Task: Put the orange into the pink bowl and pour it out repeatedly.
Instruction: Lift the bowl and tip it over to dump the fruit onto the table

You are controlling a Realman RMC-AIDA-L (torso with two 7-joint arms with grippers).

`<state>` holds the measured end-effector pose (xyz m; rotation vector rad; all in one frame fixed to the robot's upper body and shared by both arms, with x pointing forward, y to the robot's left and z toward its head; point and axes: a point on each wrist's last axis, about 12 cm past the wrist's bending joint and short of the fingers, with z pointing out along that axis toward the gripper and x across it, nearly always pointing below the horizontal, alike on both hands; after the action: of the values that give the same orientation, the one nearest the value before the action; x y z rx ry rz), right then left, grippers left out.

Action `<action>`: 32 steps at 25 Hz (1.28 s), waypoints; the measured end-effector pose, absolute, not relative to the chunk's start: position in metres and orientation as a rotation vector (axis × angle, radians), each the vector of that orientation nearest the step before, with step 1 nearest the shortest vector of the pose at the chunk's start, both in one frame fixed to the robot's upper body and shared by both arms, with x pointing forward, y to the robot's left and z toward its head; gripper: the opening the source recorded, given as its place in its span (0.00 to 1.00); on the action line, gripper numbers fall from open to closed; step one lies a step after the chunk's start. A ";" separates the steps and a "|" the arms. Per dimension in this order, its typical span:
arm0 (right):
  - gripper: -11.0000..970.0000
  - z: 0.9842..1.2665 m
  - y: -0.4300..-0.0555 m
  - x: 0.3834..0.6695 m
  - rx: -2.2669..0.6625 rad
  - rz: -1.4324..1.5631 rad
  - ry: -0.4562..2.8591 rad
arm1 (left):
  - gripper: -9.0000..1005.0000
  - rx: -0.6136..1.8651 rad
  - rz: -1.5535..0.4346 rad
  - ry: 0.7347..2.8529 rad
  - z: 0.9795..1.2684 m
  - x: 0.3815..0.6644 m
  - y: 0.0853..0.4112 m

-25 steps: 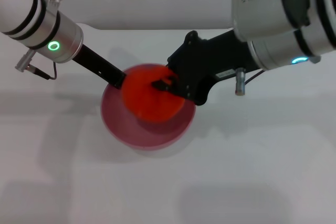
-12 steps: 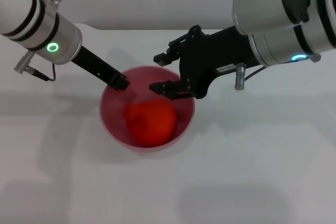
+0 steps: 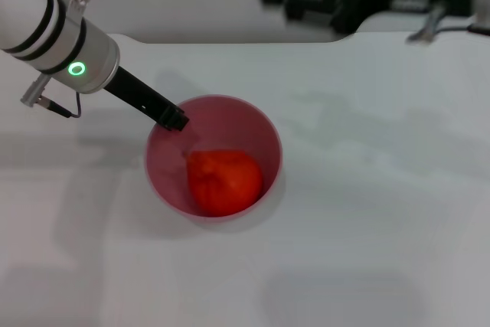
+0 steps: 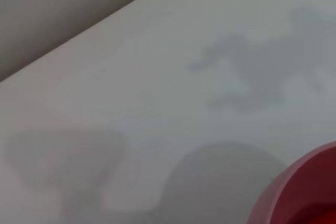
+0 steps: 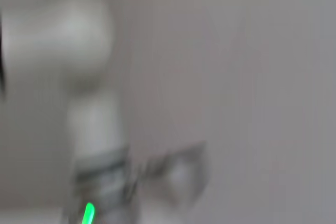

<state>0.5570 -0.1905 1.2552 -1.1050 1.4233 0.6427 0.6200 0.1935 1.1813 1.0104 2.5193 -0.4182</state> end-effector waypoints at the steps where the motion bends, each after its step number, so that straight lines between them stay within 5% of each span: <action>1: 0.52 1.255 -0.203 0.555 -1.034 0.685 1.374 | 0.05 1.009 -0.417 2.518 1.181 0.620 0.194; 9: 0.52 1.215 -0.294 0.511 -0.576 0.692 0.889 | 0.05 1.002 -0.410 2.509 1.181 0.621 0.194; 17: 0.52 1.154 -0.361 0.474 -0.197 0.495 0.827 | 0.05 0.949 -0.429 2.426 1.181 0.628 0.189; 32: 0.52 1.098 -0.424 0.421 0.169 0.182 0.935 | 0.05 0.911 -0.211 1.764 1.185 0.606 0.152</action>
<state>0.4207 -0.4237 1.0979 0.1685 0.9353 0.1820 0.6062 0.1516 1.1855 0.9112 1.7640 -0.2107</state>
